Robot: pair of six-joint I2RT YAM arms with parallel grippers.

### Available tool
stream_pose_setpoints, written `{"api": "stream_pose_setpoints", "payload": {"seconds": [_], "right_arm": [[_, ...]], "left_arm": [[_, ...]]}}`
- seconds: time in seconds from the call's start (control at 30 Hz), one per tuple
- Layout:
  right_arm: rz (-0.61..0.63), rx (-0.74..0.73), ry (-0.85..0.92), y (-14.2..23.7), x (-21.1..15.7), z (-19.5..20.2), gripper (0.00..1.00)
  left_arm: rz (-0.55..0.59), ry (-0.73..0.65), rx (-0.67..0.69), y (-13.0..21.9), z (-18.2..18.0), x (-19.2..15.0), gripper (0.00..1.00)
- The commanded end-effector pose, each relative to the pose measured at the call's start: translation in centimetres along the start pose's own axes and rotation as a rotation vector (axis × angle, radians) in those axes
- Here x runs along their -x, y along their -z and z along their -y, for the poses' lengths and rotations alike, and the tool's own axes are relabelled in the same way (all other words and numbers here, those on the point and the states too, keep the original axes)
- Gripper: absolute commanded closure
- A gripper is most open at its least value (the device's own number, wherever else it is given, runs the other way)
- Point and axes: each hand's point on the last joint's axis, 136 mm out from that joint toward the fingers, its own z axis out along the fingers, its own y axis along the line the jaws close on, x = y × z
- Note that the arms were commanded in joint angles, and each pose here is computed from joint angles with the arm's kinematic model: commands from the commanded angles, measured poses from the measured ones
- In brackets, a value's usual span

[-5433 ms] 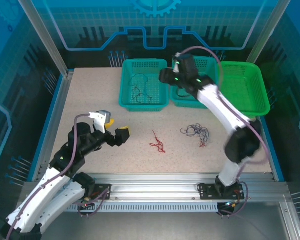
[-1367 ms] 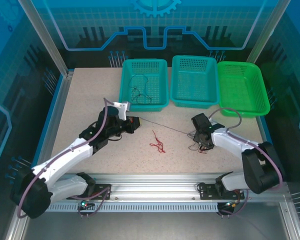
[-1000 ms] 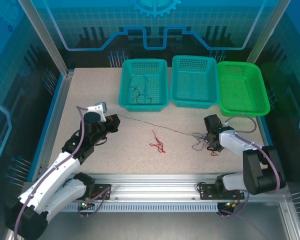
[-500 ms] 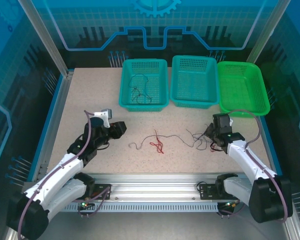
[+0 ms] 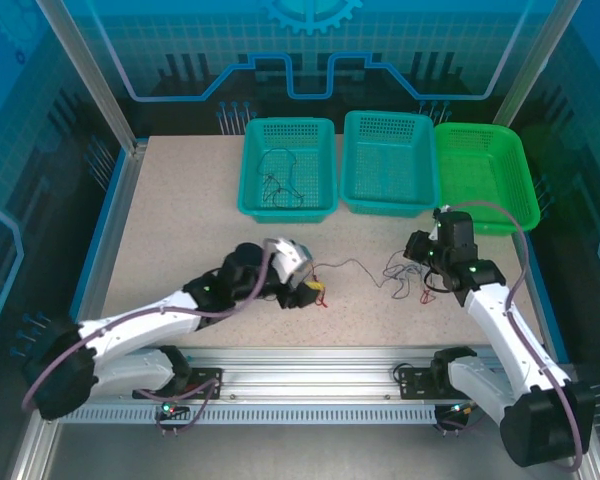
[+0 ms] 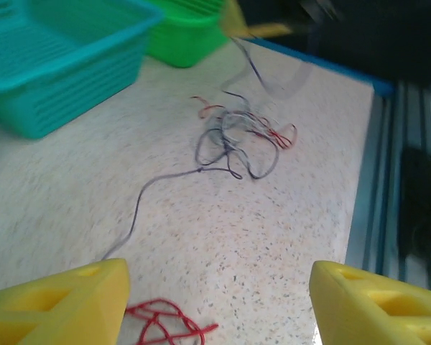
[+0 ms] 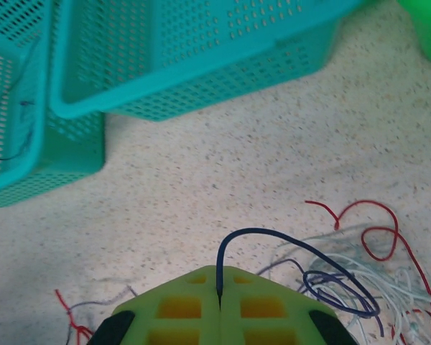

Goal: Untangle the cables

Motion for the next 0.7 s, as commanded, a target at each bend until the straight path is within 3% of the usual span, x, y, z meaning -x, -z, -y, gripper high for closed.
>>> {"api": "stream_pose_setpoints", "payload": {"seconds": [0.0, 0.17, 0.33, 0.67], "right_arm": [[-0.001, 0.062, 0.034, 1.7, 0.4, -1.9, 1.00], [-0.019, 0.120, 0.065, 2.6, 0.2, -3.3, 1.00], [-0.003, 0.127, 0.094, 3.5, 0.0, -3.3, 1.00], [0.007, 0.092, 0.081, 3.6, -0.4, -2.3, 1.00]], "left_arm": [[0.053, -0.340, -0.009, -2.4, 1.0, 2.7, 0.29], [0.048, -0.447, 0.033, -6.4, -0.5, 3.3, 0.18], [-0.023, -0.530, -0.045, -10.4, -0.3, 1.1, 0.11], [-0.252, -0.683, -0.190, -15.8, -0.7, -4.5, 0.13]]}}
